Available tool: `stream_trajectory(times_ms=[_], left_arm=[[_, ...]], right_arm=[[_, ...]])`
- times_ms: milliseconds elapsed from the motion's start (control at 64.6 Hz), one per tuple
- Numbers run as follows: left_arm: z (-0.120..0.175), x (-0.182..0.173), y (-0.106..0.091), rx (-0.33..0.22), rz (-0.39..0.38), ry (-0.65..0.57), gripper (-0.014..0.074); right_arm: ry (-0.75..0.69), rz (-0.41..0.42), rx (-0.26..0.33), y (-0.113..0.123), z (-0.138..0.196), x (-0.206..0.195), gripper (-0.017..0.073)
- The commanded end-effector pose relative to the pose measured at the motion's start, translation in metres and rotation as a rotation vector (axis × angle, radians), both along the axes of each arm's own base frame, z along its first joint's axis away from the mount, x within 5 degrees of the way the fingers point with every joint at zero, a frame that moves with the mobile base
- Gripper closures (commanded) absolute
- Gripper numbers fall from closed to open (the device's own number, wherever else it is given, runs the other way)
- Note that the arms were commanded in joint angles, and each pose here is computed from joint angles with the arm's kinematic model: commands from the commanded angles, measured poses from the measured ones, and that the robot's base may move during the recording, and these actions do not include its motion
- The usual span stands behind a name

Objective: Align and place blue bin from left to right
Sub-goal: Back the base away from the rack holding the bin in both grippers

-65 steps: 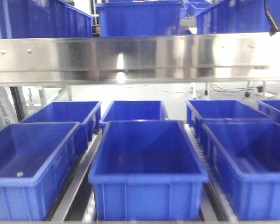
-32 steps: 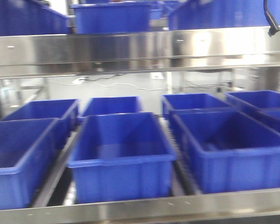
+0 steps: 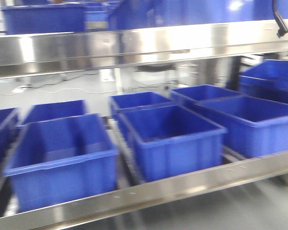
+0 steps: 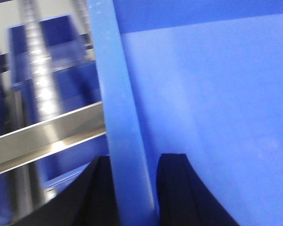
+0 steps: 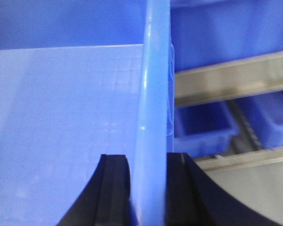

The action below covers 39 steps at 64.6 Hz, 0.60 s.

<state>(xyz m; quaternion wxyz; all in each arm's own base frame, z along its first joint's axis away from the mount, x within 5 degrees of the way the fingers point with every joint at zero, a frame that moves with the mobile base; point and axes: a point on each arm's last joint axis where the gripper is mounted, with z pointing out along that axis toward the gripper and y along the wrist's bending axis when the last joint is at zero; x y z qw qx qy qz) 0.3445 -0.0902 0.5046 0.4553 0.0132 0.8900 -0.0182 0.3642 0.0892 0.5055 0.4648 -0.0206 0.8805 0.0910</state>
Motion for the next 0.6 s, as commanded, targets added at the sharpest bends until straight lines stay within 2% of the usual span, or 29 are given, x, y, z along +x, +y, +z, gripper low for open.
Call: stream_trajectory(times_ms=[0,588], left_arm=[[0.0175,-0.0082,0.0023,0.006,-0.012,-0.101,0.0610],[0.0175,-0.0082,0.0025,0.008,-0.011,-0.102,0.0610]], right_arm=[[-0.186,-0.020,-0.020,-0.0068,0.0249,-0.0049,0.0637],[-0.186,-0.020,-0.020,-0.0068,0.0249,-0.0049,0.0637]])
